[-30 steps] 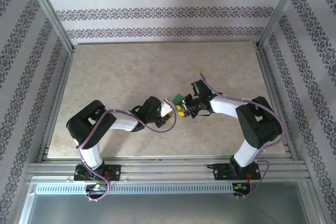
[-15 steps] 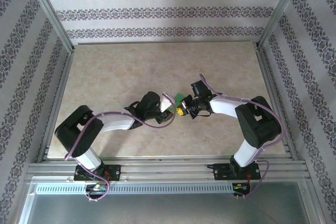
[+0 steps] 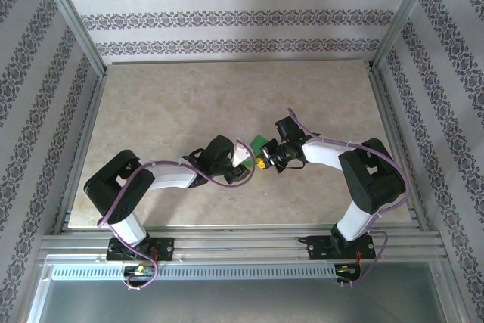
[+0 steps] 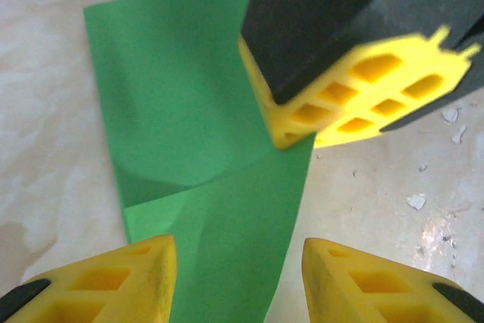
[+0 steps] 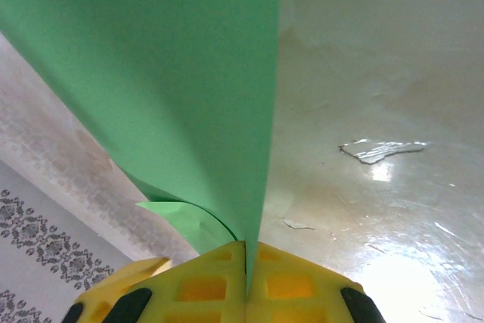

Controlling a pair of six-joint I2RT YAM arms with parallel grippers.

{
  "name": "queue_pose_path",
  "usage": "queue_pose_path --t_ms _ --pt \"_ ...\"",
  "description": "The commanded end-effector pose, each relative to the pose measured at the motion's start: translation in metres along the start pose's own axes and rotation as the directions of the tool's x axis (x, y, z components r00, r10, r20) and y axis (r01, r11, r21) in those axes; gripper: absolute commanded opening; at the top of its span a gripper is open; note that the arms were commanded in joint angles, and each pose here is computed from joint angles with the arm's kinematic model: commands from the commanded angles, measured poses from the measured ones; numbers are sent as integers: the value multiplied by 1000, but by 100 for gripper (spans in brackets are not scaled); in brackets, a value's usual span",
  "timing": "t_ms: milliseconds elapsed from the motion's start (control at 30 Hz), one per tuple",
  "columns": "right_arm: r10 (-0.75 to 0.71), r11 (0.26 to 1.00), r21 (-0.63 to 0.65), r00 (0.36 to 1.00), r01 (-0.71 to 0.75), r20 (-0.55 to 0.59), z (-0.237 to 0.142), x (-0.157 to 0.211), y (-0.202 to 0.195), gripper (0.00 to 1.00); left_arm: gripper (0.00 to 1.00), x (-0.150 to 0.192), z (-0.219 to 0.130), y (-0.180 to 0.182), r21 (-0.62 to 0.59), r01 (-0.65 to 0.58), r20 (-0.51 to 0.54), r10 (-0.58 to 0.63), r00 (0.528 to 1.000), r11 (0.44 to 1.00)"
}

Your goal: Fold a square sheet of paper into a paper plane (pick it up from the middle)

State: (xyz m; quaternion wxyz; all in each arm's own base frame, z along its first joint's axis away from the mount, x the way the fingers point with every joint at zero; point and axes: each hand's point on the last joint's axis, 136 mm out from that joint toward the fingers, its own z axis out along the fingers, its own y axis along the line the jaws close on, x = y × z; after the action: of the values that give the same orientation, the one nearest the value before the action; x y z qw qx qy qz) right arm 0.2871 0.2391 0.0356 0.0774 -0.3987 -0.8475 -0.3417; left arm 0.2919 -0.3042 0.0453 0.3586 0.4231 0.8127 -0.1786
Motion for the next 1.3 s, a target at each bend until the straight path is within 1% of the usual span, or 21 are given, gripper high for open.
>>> queue_pose_path --t_ms 0,100,200,300,467,633,800,900,1033,1133,1167,1267 --pt "6 1000 -2 1000 -6 5 -7 4 9 3 48 5 4 -13 58 -36 -16 37 999 998" --pt "9 1000 -4 1000 -9 4 -8 4 10 3 48 7 7 -17 74 -32 -9 33 999 997" --pt "8 1000 -5 1000 -8 3 -9 5 12 3 46 16 12 -13 53 -33 -37 35 999 998" --pt "11 1000 -5 1000 -11 -2 -10 5 13 3 41 22 16 -6 14 -39 -51 40 998 999" --pt "18 1000 -2 1000 -18 -5 -11 5 12 3 30 23 15 1 -29 -50 -35 48 998 998" --pt "19 1000 -2 1000 -19 -9 -10 5 13 3 26 24 16 2 -39 -50 -35 49 998 998" --pt "22 1000 4 1000 -22 -13 -9 5 11 6 21 25 16 1 -34 -48 -38 47 998 998" --pt "19 1000 -1 1000 -19 -14 -10 4 13 12 19 26 16 1 -34 -41 -38 40 998 999" --pt "-3 1000 -26 1000 3 2 -17 1 19 30 14 29 16 1 -31 -20 -39 19 999 999" --pt "-24 998 -57 999 26 35 -28 -5 25 44 13 31 14 2 -31 12 -30 -13 999 999" --pt "-32 997 -70 998 36 53 -33 -8 28 47 13 31 13 3 -30 29 -20 -30 999 999" --pt "-62 992 -99 992 73 110 -47 -17 31 51 12 32 13 8 -29 99 -3 -99 995 995"
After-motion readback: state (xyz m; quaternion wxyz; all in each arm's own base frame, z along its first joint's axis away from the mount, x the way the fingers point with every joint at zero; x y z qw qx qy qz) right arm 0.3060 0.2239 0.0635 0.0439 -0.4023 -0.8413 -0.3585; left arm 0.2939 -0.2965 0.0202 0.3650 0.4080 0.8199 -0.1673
